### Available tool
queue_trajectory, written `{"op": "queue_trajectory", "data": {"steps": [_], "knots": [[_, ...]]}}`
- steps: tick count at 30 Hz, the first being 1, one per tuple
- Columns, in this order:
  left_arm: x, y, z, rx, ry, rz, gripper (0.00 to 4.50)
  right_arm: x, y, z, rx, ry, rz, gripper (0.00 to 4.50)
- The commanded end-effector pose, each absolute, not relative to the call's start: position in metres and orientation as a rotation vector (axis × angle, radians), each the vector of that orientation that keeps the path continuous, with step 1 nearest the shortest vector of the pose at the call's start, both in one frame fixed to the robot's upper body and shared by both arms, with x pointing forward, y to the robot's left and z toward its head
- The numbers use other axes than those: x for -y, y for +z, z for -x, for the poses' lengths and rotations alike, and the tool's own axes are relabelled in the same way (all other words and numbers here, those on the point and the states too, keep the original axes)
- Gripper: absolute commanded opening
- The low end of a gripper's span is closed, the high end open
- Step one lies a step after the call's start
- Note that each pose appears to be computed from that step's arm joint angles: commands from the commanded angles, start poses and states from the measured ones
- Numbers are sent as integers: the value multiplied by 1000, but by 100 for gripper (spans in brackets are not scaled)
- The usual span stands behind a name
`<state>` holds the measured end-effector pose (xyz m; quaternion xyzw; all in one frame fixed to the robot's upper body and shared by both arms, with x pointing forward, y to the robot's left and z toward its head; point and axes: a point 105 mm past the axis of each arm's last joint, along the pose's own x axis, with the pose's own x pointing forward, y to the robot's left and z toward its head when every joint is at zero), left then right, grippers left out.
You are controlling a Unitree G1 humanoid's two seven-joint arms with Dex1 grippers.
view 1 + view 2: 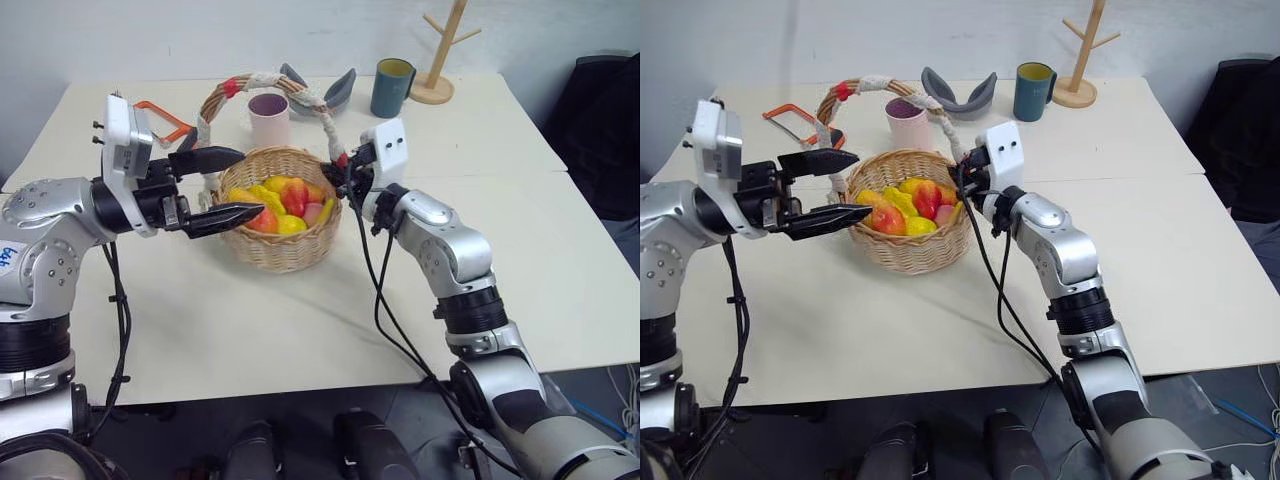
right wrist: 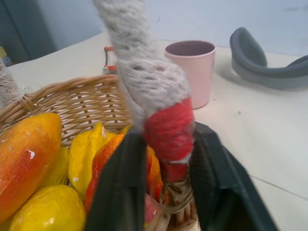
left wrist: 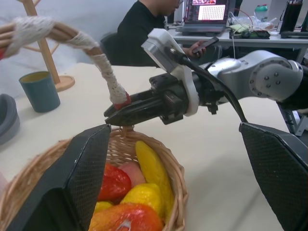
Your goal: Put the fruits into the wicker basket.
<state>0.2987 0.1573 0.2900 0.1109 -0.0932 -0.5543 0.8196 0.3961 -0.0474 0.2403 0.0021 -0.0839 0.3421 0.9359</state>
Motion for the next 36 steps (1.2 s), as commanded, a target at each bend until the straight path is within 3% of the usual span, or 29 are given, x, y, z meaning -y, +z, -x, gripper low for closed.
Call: {"op": "queue_trajectory", "data": {"steps": [1, 4, 10, 15, 19, 23, 28, 36], "knots": [[-150, 299, -295, 230, -1203, -244, 450, 79, 278, -379, 338, 698, -5, 17], [-142, 298, -291, 228, -1243, -238, 450, 113, 287, -374, 365, 639, 8, 17], [-136, 300, -292, 231, -1269, -208, 450, 256, 302, -337, 346, 314, 153, 17], [-132, 297, -295, 226, -1300, -184, 450, 304, 284, -320, 281, 188, 206, 17], [-127, 299, -300, 231, -1330, -171, 450, 319, 265, -316, 237, 152, 185, 17], [-122, 302, -303, 235, -1363, -154, 450, 331, 253, -305, 190, 135, 157, 153], [-121, 295, -306, 187, -1387, -135, 450, 329, 238, -262, -7, 280, 298, 324], [-127, 297, -303, 181, -1433, -61, 450, 362, 268, -191, -141, 328, 239, 324]]}}
